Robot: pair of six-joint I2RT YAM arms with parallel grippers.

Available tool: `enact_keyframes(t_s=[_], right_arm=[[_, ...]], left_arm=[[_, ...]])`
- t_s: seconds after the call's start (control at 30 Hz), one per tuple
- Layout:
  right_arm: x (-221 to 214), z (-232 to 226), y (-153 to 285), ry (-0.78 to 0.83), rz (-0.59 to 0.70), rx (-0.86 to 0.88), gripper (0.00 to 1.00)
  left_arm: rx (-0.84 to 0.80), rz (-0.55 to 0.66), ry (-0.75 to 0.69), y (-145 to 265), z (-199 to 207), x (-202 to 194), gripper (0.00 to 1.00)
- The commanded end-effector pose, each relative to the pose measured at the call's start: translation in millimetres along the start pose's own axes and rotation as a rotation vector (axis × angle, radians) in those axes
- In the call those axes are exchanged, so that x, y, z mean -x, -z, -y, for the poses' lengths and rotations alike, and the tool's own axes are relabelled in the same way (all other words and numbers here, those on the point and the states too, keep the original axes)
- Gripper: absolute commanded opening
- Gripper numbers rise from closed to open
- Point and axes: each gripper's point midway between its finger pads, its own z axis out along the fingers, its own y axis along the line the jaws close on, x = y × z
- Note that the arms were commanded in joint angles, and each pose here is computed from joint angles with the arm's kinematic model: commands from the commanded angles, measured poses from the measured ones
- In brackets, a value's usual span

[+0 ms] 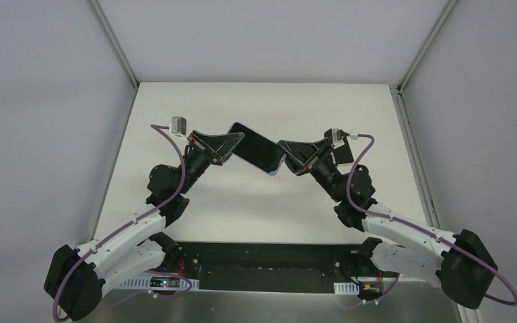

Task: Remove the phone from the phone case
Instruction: Remove the phone case from the phone.

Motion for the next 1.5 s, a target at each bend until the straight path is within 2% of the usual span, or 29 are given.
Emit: enact_keyframes(t_s=[0.0,0.1,0.2,0.47,0.67,0.87,1.0,1.1,1.37,1.47], right_arm=[[-16,-103,10,-0.042,-0.076,0.316,0.31],[-14,-96,8,-0.032,-0.061,0.288,0.36],[-11,-89,7,-0.013,-0.043,0.254,0.36],[-12,-76,4,0.013,-0.042,0.184,0.28],[-12,-83,5,-0.007,-0.047,0.223,0.20],[-16,-100,2,-0.064,-0.078,0.290,0.21],[-16,-105,3,-0.035,-0.072,0.292,0.32],[-12,-97,3,-0.015,-0.047,0.256,0.35],[-7,-81,2,0.030,-0.015,0.182,0.28],[2,-74,3,0.047,0.038,0.158,0.25]], left_arm=[[0.102,-0.021,-0.039,5,-33,-8,0.00],[0.098,-0.024,-0.035,5,-32,-9,0.00],[0.095,-0.025,-0.029,6,-30,-9,0.00],[0.093,-0.015,-0.029,8,-29,-7,0.00],[0.104,-0.018,-0.029,7,-34,-8,0.00],[0.115,-0.029,-0.029,5,-38,-11,0.00],[0.114,-0.029,-0.029,5,-38,-11,0.00],[0.110,-0.026,-0.029,5,-36,-10,0.00],[0.107,-0.021,-0.031,7,-35,-9,0.00],[0.105,-0.019,-0.032,8,-34,-9,0.00]])
